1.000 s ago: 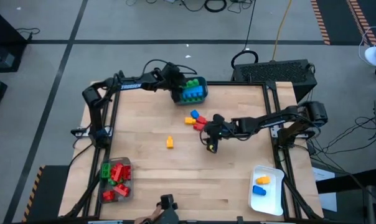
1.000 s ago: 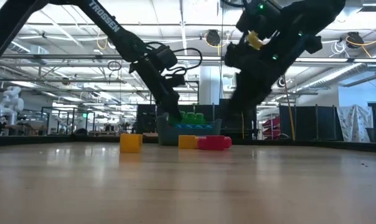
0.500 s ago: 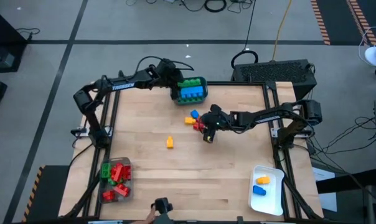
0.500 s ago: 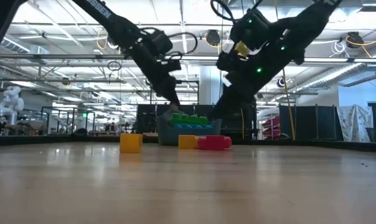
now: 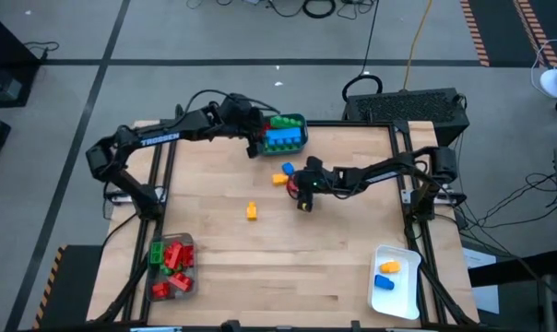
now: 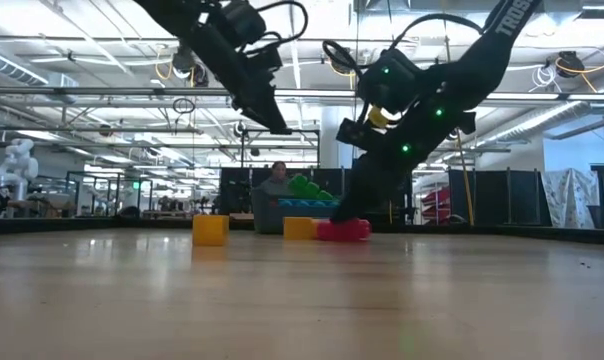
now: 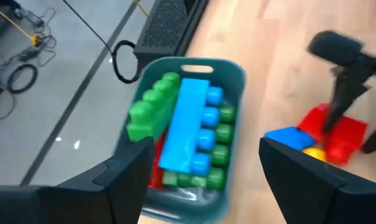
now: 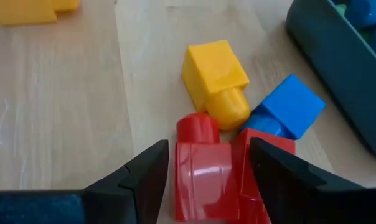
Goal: Sort blocks by size
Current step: Put the game piece into the white container
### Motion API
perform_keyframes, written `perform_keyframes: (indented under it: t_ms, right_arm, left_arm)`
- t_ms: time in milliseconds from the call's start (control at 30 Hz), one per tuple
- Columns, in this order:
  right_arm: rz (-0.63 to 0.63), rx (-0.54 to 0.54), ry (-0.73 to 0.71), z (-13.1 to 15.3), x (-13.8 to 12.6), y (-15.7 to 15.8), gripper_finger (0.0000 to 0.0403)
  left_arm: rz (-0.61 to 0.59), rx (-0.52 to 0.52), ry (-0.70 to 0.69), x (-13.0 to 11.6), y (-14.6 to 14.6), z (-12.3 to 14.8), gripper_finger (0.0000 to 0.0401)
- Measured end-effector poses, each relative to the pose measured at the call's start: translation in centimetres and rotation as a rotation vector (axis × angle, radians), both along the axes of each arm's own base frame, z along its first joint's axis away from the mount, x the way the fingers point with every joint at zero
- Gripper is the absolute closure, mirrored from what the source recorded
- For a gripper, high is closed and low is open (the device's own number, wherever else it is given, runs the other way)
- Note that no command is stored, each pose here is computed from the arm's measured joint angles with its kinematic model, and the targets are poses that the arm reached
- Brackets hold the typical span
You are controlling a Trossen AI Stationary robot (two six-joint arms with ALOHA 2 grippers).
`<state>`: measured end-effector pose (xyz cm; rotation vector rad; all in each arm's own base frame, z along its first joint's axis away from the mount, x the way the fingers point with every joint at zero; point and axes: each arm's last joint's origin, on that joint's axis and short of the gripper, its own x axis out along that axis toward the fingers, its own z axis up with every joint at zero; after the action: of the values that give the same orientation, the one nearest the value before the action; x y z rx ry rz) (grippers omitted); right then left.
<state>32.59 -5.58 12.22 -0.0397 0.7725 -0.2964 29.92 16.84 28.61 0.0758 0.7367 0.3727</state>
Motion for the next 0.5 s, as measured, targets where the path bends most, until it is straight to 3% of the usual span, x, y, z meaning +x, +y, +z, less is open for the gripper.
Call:
perform_keyframes:
  t_ms: [233, 367, 500]
  right_arm:
    - [0.02, 0.019, 0.026, -0.9, 0.1, 0.0, 0.0193]
    - [0.033, 0.14, 0.073, -1.4, -0.5, 0.7, 0.0193]
    - [0.023, 0.166, 0.095, -0.6, -0.9, 1.7, 0.0193]
  left_arm:
    - [-0.016, -0.065, 0.016, -0.4, -3.1, -0.7, 0.0109]
    - [0.021, -0.072, 0.053, -0.3, -4.5, -1.5, 0.0109]
    - [0.027, -0.07, 0.08, 0.1, -5.9, -1.7, 0.0109]
